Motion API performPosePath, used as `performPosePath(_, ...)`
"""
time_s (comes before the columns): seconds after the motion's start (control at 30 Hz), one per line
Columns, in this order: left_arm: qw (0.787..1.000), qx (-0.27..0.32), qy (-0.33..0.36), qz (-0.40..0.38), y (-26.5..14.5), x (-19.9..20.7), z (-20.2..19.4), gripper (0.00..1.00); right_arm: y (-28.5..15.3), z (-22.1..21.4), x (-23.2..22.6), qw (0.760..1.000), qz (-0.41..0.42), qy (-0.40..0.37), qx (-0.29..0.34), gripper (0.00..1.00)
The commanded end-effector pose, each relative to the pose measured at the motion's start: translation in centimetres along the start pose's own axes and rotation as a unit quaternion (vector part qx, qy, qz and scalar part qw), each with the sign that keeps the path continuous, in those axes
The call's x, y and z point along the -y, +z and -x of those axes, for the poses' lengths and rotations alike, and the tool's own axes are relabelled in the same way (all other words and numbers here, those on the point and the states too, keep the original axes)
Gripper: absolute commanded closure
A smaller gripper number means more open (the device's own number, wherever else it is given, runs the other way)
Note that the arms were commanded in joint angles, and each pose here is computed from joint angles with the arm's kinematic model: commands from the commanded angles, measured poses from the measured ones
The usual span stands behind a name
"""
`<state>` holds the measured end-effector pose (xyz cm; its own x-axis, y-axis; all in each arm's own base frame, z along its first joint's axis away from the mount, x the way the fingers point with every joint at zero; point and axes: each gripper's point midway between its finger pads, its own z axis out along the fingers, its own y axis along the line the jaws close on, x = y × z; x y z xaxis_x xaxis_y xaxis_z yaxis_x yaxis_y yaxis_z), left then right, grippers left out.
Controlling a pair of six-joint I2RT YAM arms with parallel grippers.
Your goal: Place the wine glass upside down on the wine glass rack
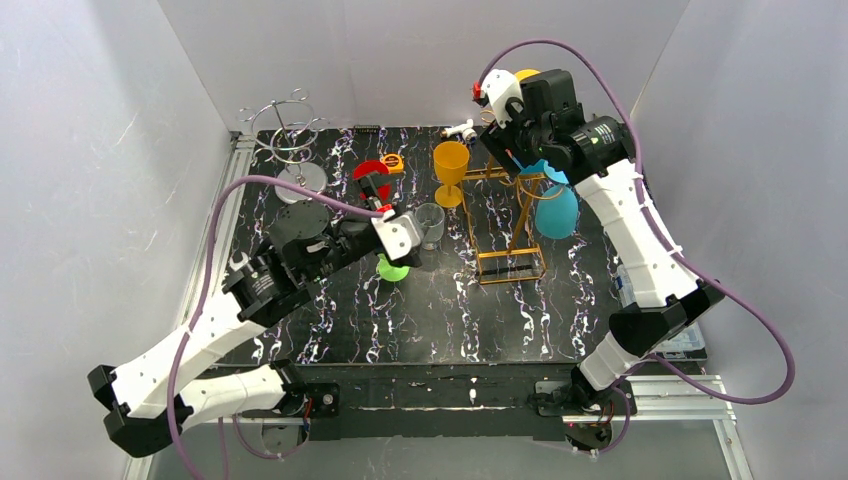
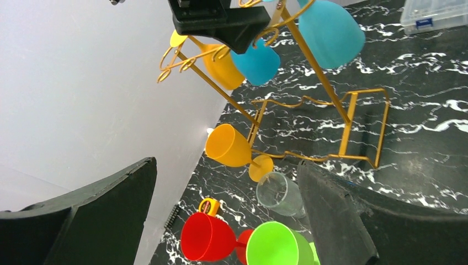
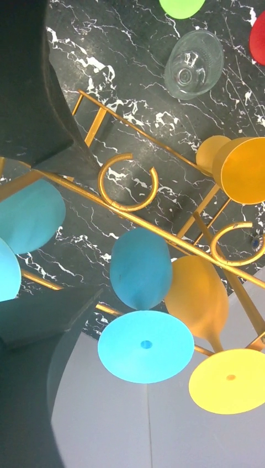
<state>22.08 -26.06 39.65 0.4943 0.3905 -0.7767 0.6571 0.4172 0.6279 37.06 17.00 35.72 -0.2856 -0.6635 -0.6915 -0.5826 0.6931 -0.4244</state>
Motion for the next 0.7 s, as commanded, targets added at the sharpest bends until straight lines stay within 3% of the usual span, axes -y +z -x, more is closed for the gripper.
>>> performPosePath(0.0, 0.999, -0.001, 0.014, 0.051, 1.5, -2.2, -0.3, 0.02, -0.4, 0.6, 0.0, 1.000, -0.002, 0.011, 0.011, 0.19)
performPosePath(0.33, 0.996, 0.007, 0.047, 0.076, 7.6, -5.8, -2.2, 0.02, -1.5, 1.6, -1.2, 0.999, 0.021, 0.026, 0.029, 0.15)
performPosePath(0.53, 0.995, 0.061, 0.052, 0.066, 10.5, -7.0, -1.5, 0.04, -1.7, 1.2, -1.7, 0.999, 0.017, 0.037, 0.016, 0.15)
performPosePath(0.67, 0.992, 0.103, 0.030, 0.066, 10.8, -8.7, -0.4, 0.05, -3.4, 2.5, -0.5, 0.997, -0.006, 0.065, 0.044, 0.12)
